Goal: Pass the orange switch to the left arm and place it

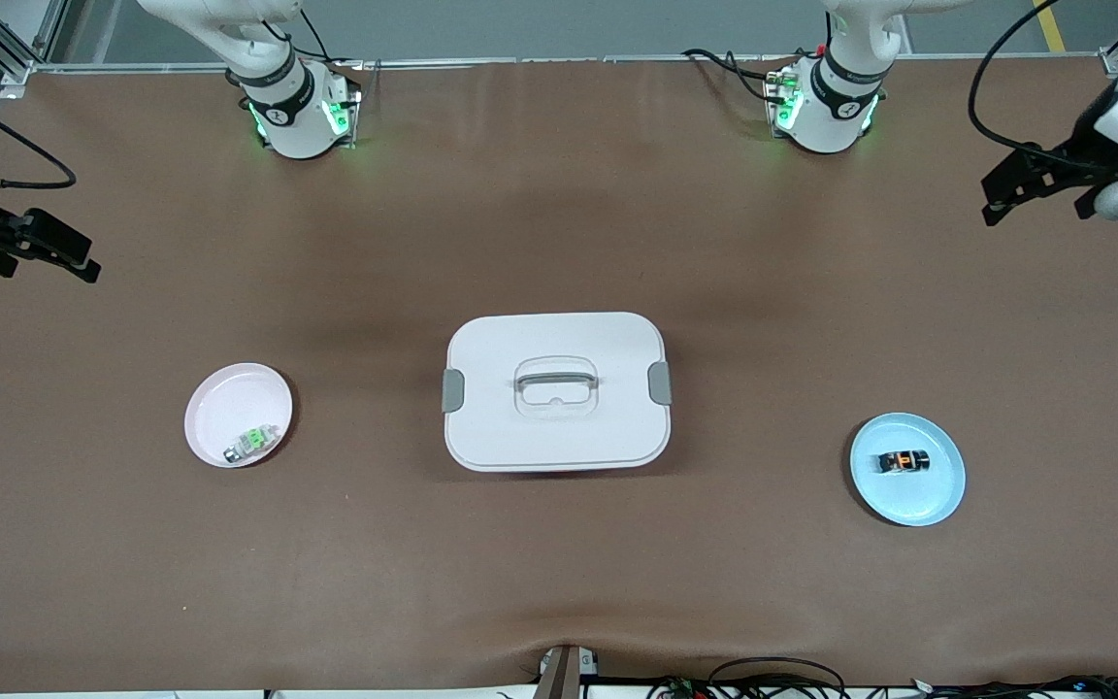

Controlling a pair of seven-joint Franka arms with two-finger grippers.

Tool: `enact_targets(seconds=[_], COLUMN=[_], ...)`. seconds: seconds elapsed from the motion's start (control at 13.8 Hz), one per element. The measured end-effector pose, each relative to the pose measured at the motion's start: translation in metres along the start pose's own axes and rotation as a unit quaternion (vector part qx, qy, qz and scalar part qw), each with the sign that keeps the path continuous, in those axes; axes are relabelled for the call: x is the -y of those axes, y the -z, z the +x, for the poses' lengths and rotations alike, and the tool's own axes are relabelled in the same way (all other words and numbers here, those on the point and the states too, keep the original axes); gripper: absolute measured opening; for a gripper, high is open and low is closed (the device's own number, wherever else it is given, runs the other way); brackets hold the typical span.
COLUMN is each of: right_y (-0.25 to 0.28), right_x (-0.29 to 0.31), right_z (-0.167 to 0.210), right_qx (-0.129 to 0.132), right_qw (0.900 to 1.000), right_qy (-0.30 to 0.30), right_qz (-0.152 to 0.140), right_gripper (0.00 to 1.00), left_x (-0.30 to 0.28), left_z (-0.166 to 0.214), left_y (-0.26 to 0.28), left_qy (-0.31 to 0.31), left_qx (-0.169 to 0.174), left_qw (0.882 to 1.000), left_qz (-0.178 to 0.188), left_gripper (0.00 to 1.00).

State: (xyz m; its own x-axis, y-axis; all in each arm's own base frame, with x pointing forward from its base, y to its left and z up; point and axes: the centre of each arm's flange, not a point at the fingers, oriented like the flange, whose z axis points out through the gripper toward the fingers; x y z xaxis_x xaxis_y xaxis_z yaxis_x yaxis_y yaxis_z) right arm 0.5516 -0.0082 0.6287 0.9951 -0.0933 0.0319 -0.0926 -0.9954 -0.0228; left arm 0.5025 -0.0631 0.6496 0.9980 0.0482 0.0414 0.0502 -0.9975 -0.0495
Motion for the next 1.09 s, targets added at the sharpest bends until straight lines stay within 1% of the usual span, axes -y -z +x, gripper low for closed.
enact_targets(seconds=[0.14,0.29,0.51,1.09], right_y=[0.0,0.0,0.0,0.0], right_x=[0.0,0.0,0.0,0.0], right_z=[0.0,0.0,0.0,0.0], right_qx=[0.0,0.0,0.0,0.0], right_qw=[1.0,1.0,1.0,1.0], right_qy=[0.0,0.0,0.0,0.0], right_qz=[0.0,0.0,0.0,0.0], right_gripper=[1.0,1.0,1.0,1.0], left_x=[-0.009,-0.004,0.007,0.011], left_z=[-0.003,-0.004,-0.002,-0.001], left_y=[0.0,-0.001,0.0,0.005], left_qy=[-0.002,0.0,-0.018,-0.02], left_qx=[0.004,0.009,0.009,0.004], left_qw=[1.0,1.0,1.0,1.0], left_qz=[0.002,0.002,0.002,0.001], left_gripper=[1.0,1.0,1.0,1.0])
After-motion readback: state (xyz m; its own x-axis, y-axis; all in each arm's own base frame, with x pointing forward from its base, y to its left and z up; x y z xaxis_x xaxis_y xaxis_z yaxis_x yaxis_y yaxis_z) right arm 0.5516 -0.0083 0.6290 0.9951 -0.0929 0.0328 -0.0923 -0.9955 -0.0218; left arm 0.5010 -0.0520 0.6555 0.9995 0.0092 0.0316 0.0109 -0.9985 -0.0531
